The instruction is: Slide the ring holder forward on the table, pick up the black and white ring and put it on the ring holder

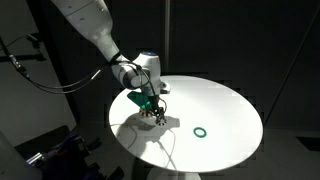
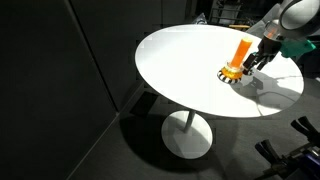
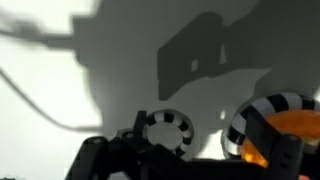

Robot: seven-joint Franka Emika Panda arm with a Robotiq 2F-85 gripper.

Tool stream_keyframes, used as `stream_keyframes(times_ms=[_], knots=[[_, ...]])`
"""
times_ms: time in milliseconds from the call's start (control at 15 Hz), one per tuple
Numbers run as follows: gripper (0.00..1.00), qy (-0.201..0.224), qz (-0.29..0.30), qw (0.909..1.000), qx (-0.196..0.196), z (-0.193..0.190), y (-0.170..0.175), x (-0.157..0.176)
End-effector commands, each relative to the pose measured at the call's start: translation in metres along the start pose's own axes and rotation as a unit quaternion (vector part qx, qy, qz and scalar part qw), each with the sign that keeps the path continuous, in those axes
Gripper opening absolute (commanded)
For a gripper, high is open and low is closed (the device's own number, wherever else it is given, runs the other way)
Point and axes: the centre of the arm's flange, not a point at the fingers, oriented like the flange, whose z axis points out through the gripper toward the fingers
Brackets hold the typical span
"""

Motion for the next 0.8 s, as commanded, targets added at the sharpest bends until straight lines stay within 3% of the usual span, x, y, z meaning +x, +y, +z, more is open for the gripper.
stream_keyframes(times_ms=[0, 733], knots=[[1.00, -0.003, 0.011, 0.9999, 0.008, 0.005, -0.011, 0.024], [1.00, -0.032, 0.028, 0.9991, -0.004, 0.005, 0.015, 0.037]])
